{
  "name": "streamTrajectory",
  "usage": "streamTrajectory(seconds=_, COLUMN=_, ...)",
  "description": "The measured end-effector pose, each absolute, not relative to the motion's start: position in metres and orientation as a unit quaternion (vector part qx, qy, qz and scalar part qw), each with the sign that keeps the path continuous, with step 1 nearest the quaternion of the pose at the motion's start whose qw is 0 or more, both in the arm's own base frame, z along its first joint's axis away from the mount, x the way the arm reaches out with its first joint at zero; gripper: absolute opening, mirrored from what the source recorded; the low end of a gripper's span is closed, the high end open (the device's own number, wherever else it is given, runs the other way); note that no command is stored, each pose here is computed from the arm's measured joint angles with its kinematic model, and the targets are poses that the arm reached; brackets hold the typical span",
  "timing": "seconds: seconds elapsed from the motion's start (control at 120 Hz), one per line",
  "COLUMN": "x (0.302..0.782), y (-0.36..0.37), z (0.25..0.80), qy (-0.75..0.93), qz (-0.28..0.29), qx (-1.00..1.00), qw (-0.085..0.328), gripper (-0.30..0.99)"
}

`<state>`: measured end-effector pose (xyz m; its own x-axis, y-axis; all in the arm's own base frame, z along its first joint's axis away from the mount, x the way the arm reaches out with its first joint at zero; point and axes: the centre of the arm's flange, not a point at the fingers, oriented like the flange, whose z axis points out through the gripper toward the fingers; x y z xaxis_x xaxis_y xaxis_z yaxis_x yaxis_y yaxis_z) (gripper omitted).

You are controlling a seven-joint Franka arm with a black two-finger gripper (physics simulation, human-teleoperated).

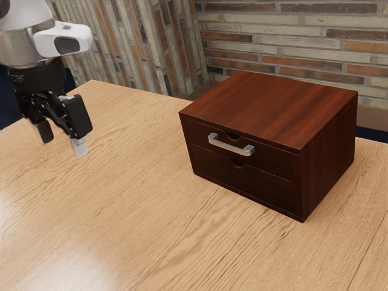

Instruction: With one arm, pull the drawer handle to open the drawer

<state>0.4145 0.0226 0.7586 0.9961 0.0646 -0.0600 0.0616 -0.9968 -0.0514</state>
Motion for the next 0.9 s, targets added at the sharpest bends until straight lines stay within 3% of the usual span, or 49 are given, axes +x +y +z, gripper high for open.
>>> streamTrajectory(seconds=0.242, x=0.432, y=0.024, z=0.775, qy=-0.030, qz=-0.057, qx=-0.998, qw=0.028, gripper=0.69)
streamTrajectory(seconds=0.35, x=0.431, y=-0.007, z=0.793, qy=0.045, qz=-0.090, qx=-0.994, qw=0.034, gripper=0.69)
streamTrajectory(seconds=0.65, x=0.445, y=-0.016, z=0.778, qy=0.316, qz=-0.073, qx=-0.944, qw=0.057, gripper=0.69)
streamTrajectory(seconds=0.9, x=0.437, y=-0.023, z=0.700, qy=0.472, qz=-0.044, qx=-0.878, qw=0.062, gripper=0.69)
